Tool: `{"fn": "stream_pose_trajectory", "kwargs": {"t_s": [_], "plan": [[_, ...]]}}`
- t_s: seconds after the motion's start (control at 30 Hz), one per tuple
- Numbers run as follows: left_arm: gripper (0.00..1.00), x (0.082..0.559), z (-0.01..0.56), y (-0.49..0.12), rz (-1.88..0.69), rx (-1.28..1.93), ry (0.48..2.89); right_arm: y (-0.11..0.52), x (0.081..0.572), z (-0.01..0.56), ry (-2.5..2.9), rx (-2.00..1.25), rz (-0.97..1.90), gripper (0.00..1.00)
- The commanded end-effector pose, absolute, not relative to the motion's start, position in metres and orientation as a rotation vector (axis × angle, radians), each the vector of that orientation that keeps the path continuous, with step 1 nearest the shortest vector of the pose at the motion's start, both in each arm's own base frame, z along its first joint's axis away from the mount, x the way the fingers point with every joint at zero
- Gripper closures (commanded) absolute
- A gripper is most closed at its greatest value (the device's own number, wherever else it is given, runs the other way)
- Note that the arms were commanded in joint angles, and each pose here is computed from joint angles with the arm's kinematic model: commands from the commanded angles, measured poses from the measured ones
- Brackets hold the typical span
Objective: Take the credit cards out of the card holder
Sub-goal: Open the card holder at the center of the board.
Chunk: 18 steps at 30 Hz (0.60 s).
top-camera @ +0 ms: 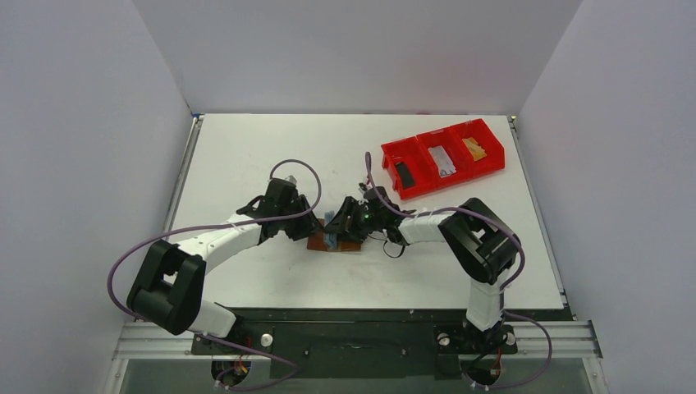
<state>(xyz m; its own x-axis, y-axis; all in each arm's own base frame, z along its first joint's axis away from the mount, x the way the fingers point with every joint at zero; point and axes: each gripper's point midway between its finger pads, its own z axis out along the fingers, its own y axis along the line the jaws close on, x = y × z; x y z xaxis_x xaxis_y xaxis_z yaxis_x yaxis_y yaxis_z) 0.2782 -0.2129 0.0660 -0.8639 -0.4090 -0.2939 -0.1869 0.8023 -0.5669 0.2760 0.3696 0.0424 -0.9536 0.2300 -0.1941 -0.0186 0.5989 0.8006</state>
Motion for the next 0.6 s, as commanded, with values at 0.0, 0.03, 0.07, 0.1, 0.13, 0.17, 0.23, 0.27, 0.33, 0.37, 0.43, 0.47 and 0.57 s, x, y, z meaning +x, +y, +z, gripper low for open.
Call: {"fn": "stream_pose_trajectory", "kwargs": {"t_s": [0.0,0.03,0.07,0.1,0.13,0.17,0.23,0.27,0.33,0.37,0.43,0.47,0.57], "plan": [[0.67,0.277,0.068,-0.22,-0.751,-0.417,2.591,0.381,0.267,0.05,2.525,0.245,1.45,0.56],[0.67,0.277,0.069,-0.219,-0.744,-0.42,2.588,0.381,0.266,0.047,2.528,0.256,1.463,0.57],[0.67,0.277,0.07,-0.219,-0.745,-0.416,2.586,0.382,0.268,0.05,2.504,0.277,1.497,0.57],[0.67,0.277,0.071,-0.219,-0.74,-0.416,2.582,0.382,0.267,0.048,2.503,0.288,1.515,0.57],[0.67,0.276,0.073,-0.219,-0.738,-0.407,2.582,0.381,0.269,0.049,2.485,0.306,1.543,0.57],[0.67,0.276,0.074,-0.22,-0.738,-0.399,2.579,0.382,0.27,0.049,2.47,0.308,1.561,0.58],[0.67,0.274,0.077,-0.222,-0.732,-0.368,2.578,0.38,0.269,0.044,2.474,0.333,1.57,0.6],[0.67,0.274,0.078,-0.223,-0.729,-0.356,2.581,0.379,0.269,0.041,2.479,0.342,1.566,0.6],[0.67,0.271,0.078,-0.226,-0.732,-0.333,2.586,0.378,0.269,0.038,2.483,0.349,1.559,0.63],[0.67,0.269,0.077,-0.228,-0.73,-0.325,2.59,0.377,0.269,0.037,2.487,0.349,1.556,0.65],[0.69,0.268,0.075,-0.227,-0.718,-0.324,2.597,0.376,0.269,0.035,2.491,0.352,1.545,0.67],[0.69,0.267,0.074,-0.226,-0.714,-0.325,2.603,0.375,0.27,0.034,2.492,0.356,1.538,0.68],[0.72,0.266,0.071,-0.224,-0.69,-0.325,2.606,0.371,0.27,0.03,2.506,0.353,1.511,0.7]]}}
